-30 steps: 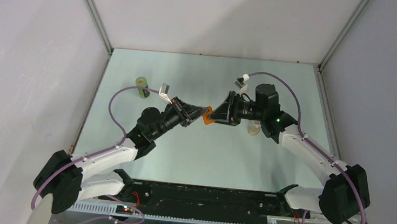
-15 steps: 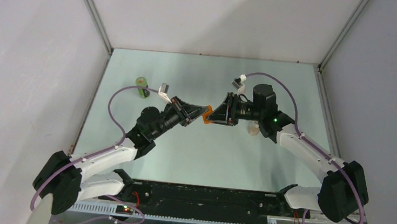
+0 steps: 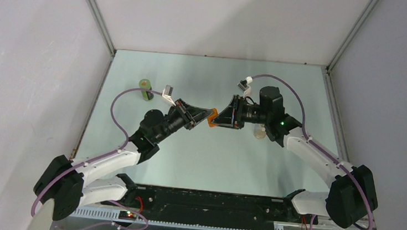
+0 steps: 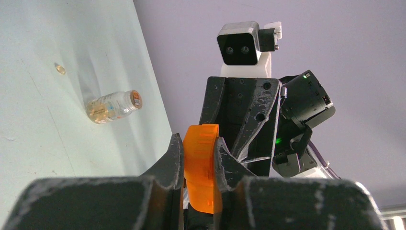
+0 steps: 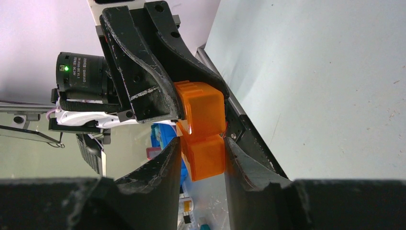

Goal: Sort the pills into containers

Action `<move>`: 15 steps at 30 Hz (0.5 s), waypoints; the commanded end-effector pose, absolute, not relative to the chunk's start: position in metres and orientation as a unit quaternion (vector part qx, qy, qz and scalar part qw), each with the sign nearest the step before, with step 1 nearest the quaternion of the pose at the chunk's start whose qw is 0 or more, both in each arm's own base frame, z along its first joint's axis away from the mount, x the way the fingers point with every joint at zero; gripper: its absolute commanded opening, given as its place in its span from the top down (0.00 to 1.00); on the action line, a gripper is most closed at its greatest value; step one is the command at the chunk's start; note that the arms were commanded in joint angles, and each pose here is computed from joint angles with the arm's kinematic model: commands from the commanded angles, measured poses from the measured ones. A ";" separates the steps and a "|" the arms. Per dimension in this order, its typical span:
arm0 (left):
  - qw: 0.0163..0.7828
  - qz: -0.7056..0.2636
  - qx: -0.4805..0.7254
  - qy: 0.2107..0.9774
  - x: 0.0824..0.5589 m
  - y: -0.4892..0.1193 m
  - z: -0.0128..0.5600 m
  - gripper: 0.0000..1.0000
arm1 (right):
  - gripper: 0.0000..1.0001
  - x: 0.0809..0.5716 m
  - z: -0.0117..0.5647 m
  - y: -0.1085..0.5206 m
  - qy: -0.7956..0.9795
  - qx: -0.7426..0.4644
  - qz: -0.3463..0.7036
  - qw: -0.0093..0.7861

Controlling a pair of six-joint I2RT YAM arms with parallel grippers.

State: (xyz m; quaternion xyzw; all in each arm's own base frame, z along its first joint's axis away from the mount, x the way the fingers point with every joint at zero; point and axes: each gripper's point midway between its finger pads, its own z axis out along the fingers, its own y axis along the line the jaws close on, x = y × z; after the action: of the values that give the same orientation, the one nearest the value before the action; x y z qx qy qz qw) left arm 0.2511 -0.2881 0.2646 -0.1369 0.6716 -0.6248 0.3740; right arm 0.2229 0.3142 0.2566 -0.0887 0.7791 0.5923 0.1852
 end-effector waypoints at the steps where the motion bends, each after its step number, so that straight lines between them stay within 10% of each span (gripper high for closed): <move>1: 0.389 -0.648 -0.122 0.644 0.249 -0.288 0.297 1.00 | 1.00 0.223 0.253 0.316 0.780 -0.095 0.587 0.192; 5: 0.388 -0.651 -0.122 0.641 0.248 -0.288 0.299 1.00 | 1.00 0.222 0.253 0.316 0.780 -0.095 0.589 0.189; 10: 0.385 -0.657 -0.128 0.636 0.247 -0.287 0.301 1.00 | 0.51 0.218 0.269 0.320 0.756 -0.096 0.618 0.192; 15: 0.382 -0.661 -0.135 0.632 0.247 -0.286 0.300 1.00 | 0.54 0.216 0.276 0.324 0.744 -0.089 0.635 0.187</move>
State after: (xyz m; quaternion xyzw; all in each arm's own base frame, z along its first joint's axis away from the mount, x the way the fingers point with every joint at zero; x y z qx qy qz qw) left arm 0.2506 -0.2878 0.2672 -0.1422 0.6679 -0.6299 0.3699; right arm 0.2191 0.3189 0.2572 -0.0794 0.7714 0.6062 0.1766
